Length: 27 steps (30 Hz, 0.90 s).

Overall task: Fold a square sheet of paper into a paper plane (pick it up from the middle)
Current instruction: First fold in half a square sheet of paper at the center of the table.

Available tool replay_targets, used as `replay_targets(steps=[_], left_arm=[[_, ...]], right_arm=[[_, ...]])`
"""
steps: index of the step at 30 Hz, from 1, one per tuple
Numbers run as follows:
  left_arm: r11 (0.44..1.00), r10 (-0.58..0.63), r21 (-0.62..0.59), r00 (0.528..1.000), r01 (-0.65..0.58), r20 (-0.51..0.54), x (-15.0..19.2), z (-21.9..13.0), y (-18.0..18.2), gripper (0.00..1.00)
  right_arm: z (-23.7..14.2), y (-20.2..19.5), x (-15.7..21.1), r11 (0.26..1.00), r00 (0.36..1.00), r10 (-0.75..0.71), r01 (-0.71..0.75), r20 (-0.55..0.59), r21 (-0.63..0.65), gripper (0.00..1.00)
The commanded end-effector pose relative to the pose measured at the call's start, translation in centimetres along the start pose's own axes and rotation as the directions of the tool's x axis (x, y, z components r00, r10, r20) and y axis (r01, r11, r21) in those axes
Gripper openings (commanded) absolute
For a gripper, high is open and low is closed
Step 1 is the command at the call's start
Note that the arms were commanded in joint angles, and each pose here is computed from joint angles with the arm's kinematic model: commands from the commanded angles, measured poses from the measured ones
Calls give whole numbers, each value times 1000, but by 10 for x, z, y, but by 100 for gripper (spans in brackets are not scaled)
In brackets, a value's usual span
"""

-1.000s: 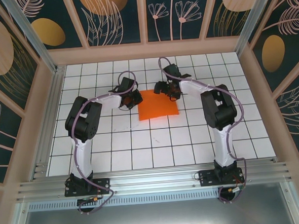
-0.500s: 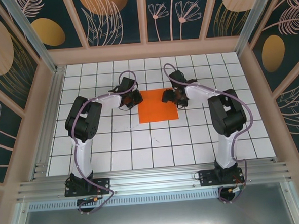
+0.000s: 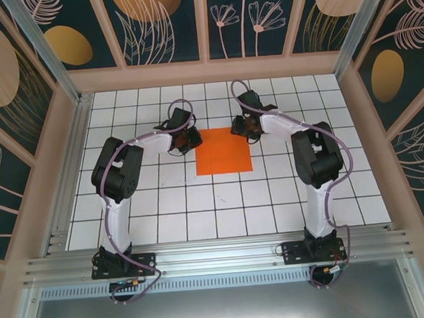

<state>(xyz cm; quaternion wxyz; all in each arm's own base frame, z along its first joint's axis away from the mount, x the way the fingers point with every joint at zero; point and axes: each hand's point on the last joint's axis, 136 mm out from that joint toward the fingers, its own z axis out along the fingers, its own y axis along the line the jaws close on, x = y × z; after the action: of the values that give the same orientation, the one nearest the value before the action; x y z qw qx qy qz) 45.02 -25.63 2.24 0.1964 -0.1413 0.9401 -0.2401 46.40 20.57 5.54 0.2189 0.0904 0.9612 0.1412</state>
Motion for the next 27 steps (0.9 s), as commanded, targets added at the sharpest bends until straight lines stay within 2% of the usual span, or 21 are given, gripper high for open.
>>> replay_targets(steps=[1, 10, 17, 21, 27], left_arm=[[999, 4, -44, 999, -3, 36, -12, -3, -1, 13], [997, -3, -83, 999, 7, 45, -26, 20, 2, 13], [986, -22, -167, 999, 26, 26, -23, 33, 19, 12], [986, -38, -163, 999, 34, -21, -11, 42, 24, 11], [993, -34, -115, 997, 27, -65, -2, 46, 18, 11]], right_arm=[[22, 1, -15, 1000, 1000, 8, -8, 0, -9, 49], [43, -6, -20, 1000, 1000, -4, 4, -20, -1, 52], [52, -10, 2, 1000, 995, -12, 12, -95, 1, 54], [52, 7, 16, 994, 987, -37, 21, -155, -103, 58], [43, 31, 15, 971, 985, -36, -6, -169, -238, 64]])
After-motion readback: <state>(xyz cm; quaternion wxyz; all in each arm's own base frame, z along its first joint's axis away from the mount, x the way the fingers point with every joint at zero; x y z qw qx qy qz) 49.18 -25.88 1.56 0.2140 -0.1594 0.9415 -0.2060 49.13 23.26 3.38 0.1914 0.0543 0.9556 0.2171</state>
